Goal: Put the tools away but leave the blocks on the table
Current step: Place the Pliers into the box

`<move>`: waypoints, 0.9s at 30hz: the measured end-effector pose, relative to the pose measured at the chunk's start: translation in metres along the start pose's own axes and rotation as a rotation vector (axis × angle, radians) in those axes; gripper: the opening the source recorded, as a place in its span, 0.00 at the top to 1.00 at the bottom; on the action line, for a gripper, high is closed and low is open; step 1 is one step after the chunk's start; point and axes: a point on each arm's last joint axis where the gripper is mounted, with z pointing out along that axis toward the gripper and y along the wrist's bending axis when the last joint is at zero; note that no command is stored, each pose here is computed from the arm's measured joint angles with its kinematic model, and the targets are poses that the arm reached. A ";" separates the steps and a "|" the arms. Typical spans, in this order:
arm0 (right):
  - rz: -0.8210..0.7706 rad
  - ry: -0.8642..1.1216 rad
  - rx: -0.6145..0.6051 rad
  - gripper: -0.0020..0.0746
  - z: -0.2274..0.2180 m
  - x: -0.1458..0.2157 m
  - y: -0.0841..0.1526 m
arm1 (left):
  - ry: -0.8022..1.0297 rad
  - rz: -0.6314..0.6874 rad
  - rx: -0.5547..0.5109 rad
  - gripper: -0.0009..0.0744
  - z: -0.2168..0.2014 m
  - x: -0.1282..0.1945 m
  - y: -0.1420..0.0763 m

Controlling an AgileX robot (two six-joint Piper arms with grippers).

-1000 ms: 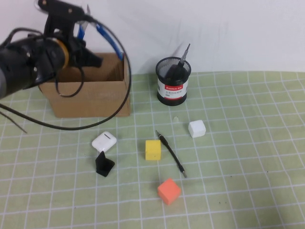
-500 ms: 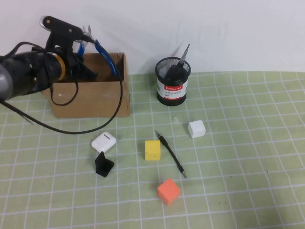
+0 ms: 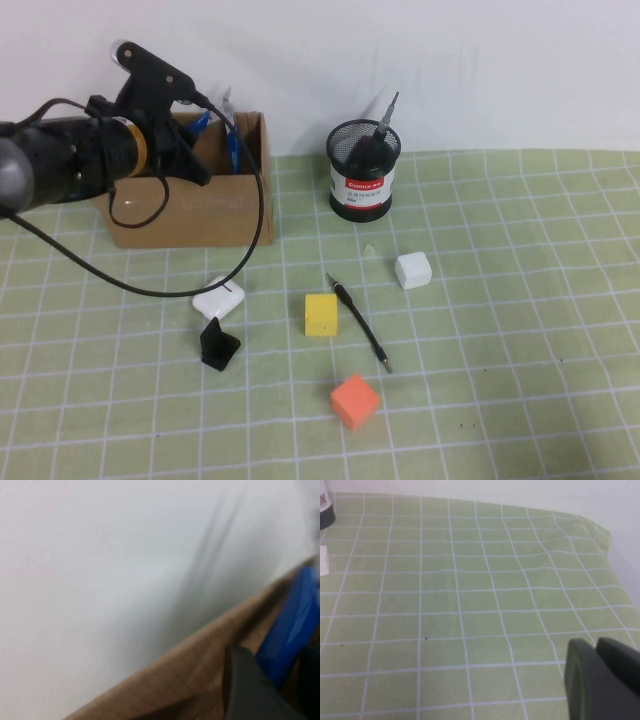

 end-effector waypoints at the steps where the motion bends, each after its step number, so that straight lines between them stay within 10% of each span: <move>1: 0.000 0.000 0.000 0.99 0.000 0.000 0.000 | 0.000 0.000 0.000 0.70 0.000 0.000 0.000; 11: 0.000 0.000 0.000 0.99 0.000 0.000 0.000 | -0.044 -0.126 -0.111 0.64 -0.036 -0.026 0.020; 19: 0.000 0.000 0.000 0.99 0.000 0.000 0.000 | -0.208 -0.323 -0.145 0.95 -0.158 -0.049 0.015; 27: 0.000 0.000 0.000 0.99 0.000 0.000 0.000 | -0.219 -0.467 -0.159 0.99 -0.234 -0.002 -0.014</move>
